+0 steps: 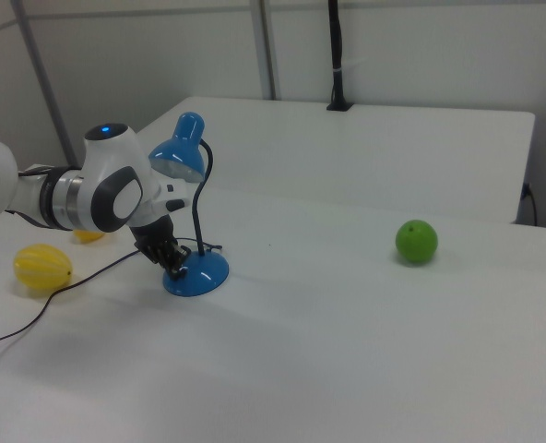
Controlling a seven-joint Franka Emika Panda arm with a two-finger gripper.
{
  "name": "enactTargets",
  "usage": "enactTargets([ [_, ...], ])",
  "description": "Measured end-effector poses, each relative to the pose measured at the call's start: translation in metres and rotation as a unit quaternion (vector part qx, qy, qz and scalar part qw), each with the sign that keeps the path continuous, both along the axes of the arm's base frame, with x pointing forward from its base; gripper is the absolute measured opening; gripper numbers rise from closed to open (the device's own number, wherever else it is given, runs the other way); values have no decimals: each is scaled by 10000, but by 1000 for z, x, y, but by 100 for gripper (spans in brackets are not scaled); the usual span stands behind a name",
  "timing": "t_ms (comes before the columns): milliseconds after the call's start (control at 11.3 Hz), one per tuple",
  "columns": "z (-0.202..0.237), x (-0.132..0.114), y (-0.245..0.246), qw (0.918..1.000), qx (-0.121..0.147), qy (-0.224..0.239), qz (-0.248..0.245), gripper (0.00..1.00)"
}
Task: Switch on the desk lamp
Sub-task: 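Press the switch on the lamp base with the closed gripper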
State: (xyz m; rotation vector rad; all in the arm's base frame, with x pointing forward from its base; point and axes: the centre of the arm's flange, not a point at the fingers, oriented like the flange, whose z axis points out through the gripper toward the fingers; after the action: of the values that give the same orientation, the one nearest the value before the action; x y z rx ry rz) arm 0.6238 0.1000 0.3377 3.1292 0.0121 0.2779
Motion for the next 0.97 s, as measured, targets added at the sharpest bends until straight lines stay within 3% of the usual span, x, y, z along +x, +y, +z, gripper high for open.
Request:
enactTargets([
  [973, 5, 8, -1, 9995, 67, -299, -38, 1],
])
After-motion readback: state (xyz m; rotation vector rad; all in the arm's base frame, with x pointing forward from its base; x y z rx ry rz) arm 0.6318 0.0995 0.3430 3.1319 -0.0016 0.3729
